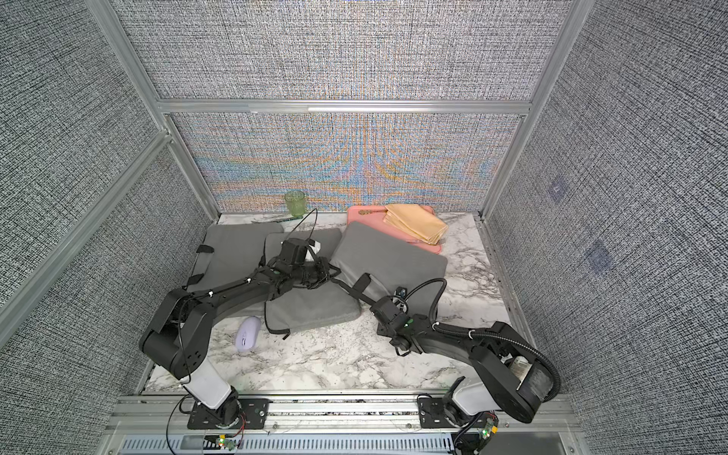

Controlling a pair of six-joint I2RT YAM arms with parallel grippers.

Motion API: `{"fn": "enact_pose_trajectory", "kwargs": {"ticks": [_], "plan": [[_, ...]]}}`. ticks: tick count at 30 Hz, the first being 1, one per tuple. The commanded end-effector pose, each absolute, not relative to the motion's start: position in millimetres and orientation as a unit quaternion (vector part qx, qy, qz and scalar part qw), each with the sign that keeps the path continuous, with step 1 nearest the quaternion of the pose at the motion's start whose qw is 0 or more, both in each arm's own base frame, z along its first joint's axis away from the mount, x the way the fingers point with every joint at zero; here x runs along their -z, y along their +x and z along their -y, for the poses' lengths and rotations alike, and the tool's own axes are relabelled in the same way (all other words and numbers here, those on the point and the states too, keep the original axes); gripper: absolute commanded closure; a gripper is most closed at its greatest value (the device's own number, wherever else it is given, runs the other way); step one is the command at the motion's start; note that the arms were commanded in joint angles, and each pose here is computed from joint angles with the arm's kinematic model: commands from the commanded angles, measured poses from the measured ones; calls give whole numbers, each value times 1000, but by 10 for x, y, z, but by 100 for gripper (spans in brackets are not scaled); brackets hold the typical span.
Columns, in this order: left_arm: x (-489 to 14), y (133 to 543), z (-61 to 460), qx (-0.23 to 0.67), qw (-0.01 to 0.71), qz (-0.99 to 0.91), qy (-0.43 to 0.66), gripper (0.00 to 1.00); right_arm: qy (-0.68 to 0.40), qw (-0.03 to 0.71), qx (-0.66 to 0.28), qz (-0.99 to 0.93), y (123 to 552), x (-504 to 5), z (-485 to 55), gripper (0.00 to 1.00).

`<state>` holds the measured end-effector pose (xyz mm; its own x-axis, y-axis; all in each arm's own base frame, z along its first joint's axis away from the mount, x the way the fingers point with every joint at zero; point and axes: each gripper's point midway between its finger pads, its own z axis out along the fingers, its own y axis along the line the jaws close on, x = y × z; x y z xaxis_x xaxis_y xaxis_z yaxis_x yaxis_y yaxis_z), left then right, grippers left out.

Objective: Put the mouse into the laptop bag
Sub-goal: Zip the zipper on the zippered laptop bag.

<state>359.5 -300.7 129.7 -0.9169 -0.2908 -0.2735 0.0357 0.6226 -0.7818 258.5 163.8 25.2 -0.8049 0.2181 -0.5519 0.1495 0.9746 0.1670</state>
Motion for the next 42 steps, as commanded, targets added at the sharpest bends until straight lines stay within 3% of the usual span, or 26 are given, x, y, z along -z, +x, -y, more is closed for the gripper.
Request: {"fn": "enact_pose_trajectory", "kwargs": {"ticks": [1, 2, 4, 6, 10, 20, 27, 38, 42], "plan": [[-1525, 3687, 3074, 456, 225, -859, -59, 100, 122, 327, -31, -936, 2718, -310, -1541, 48], [-1528, 3689, 3074, 456, 225, -859, -58, 100, 128, 327, -25, -936, 2735, -303, -1519, 51], [-1526, 3691, 3075, 457, 225, -859, -58, 100, 133, 329, -24, -935, 2783, -293, -1513, 68], [-1518, 3691, 3075, 456, 224, -859, -59, 100, 131, 329, -31, -935, 2813, -284, -1541, 74], [-1492, 3711, 3069, 451, 224, -862, -60, 100, 125, 327, -39, -936, 2816, -295, -1574, 100], [-1438, 4015, 3042, 417, 235, -876, -65, 100, 111, 297, -69, -946, 2387, -356, -1385, 100], [-1438, 4297, 2735, 400, 258, -874, -95, 100, 186, 261, -3, -947, 1899, -290, -795, 100], [-1547, 4526, 2844, 437, 261, -858, -70, 100, 139, 257, -108, -950, 1773, -421, -1045, 100], [-1561, 4647, 3014, 439, 244, -863, -60, 27, 100, 266, -168, -944, 1777, -539, -1311, 100]]}}
